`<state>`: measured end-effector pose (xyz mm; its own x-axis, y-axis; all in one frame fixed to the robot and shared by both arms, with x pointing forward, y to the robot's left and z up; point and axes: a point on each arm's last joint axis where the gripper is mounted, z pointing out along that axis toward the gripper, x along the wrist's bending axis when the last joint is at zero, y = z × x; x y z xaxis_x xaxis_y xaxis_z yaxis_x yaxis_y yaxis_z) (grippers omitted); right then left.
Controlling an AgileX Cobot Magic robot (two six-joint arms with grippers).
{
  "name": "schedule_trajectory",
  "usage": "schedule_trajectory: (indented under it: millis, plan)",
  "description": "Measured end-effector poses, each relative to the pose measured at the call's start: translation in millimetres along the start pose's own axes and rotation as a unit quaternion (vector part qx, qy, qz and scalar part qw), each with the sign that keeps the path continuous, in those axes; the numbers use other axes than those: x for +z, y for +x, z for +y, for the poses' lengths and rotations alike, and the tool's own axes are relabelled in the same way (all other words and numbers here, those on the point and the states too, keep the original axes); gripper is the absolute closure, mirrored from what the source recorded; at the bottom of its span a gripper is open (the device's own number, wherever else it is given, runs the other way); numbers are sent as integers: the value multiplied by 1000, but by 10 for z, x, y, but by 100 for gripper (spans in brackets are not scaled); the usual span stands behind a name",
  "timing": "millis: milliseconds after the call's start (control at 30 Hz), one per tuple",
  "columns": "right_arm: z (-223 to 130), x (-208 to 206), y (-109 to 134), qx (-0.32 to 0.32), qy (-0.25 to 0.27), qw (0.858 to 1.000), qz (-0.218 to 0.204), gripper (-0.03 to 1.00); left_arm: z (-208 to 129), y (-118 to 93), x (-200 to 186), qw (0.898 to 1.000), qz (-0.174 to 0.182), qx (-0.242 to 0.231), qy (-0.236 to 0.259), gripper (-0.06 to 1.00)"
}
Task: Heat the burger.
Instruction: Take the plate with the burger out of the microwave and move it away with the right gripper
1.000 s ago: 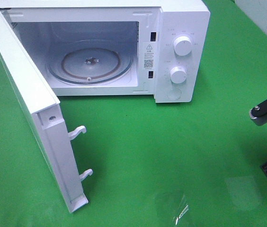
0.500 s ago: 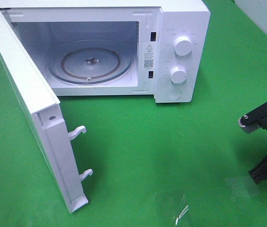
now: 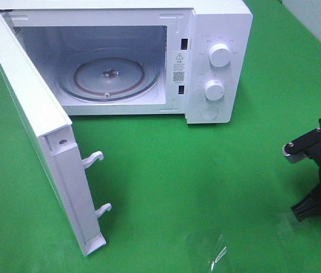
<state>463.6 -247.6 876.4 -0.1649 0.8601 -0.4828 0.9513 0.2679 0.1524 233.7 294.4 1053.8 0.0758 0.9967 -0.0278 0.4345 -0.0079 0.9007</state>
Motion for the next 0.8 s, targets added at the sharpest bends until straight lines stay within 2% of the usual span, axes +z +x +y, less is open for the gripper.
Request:
schedule_trajectory:
  millis: [233, 367, 400, 433, 467, 500, 533, 567, 600, 700, 800]
  plan:
    - [-11, 96, 55, -20, 12, 1000, -2, 89, 0, 0, 0, 1000, 0, 0, 0, -3]
    - [-11, 96, 55, -20, 12, 1000, -2, 85, 0, 0, 0, 1000, 0, 0, 0, -3]
    - [4, 91, 57, -16, 11, 1000, 0, 80, 0, 0, 0, 1000, 0, 0, 0, -3]
    - [4, 91, 57, -16, 11, 1000, 0, 80, 0, 0, 0, 1000, 0, 0, 0, -3]
    - [28, 81, 57, -9, 11, 1000, 0, 74, 0, 0, 0, 1000, 0, 0, 0, -3]
    - [28, 81, 57, -9, 11, 1000, 0, 74, 0, 0, 0, 1000, 0, 0, 0, -3]
    - [40, 71, 56, -5, 12, 1000, 2, 68, 0, 0, 0, 1000, 0, 0, 0, -3]
    - [40, 71, 56, -5, 12, 1000, 2, 68, 0, 0, 0, 1000, 0, 0, 0, -3]
    - [36, 47, 51, 0, 13, 1000, 6, 61, 0, 0, 0, 1000, 0, 0, 0, -3]
    - [44, -33, 17, 10, 5, 1000, 15, 56, 0, 0, 0, 1000, 0, 0, 0, -3]
    - [55, -123, -22, 20, -10, 999, 24, 54, 0, 0, 0, 1000, 0, 0, 0, -3]
